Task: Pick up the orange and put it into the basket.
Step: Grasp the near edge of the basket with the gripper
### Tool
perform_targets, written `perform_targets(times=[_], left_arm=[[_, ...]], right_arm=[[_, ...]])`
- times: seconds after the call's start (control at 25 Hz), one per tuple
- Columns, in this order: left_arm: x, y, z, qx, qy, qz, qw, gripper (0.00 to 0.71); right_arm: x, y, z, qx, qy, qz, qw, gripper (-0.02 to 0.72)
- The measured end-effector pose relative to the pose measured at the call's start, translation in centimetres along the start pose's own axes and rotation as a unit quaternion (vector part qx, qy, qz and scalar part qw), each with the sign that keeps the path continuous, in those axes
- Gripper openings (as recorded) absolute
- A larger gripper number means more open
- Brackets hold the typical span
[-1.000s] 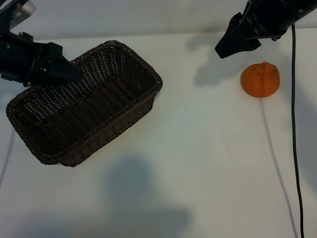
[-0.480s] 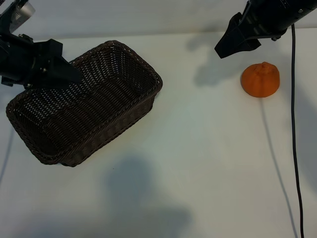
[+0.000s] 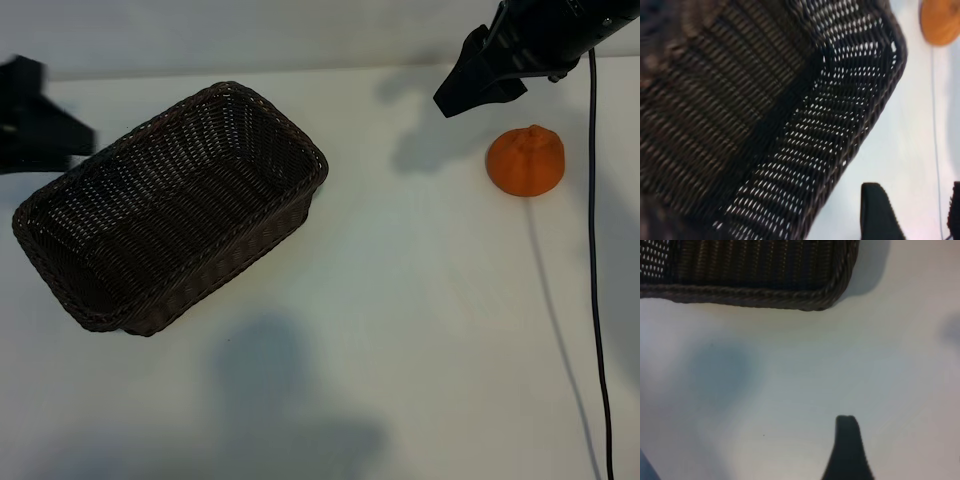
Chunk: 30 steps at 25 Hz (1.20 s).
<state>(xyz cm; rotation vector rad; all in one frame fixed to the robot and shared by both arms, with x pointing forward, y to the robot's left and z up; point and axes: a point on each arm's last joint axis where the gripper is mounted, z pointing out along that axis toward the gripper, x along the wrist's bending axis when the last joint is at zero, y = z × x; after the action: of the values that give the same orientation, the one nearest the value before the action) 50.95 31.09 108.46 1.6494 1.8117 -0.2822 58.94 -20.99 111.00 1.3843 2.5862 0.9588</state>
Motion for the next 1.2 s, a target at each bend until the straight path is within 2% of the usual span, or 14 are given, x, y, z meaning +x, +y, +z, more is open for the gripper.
perform_targets(times=[0.12, 0.28, 0.4, 0.52, 0.68, 1.2], left_arm=[[0.3, -1.3, -2.7, -0.015, 0.036, -0.02, 0.999, 0.392], [0.8, -3.0, -6.2, -0.066, 0.104, -0.056, 0.991, 0.391], [1.4, -4.1, -7.8, -0.088, 0.156, -0.086, 0.98, 0.391], [1.8, -4.4, -8.4, -0.091, 0.187, -0.106, 0.972, 0.391], [2.1, -4.6, -8.5, -0.09, 0.203, -0.122, 0.967, 0.391], [2.5, -4.3, -8.2, -0.087, 0.202, -0.148, 0.964, 0.39]], right_arm=[[0.0, 0.0, 0.0, 0.0, 0.0, 0.0, 1.0, 0.504], [0.0, 0.0, 0.0, 0.0, 0.0, 0.0, 1.0, 0.504], [0.0, 0.0, 0.0, 0.0, 0.0, 0.0, 1.0, 0.504], [0.0, 0.0, 0.0, 0.0, 0.0, 0.0, 1.0, 0.504], [0.0, 0.0, 0.0, 0.0, 0.0, 0.0, 1.0, 0.504], [0.0, 0.0, 0.0, 0.0, 0.0, 0.0, 1.0, 0.504]])
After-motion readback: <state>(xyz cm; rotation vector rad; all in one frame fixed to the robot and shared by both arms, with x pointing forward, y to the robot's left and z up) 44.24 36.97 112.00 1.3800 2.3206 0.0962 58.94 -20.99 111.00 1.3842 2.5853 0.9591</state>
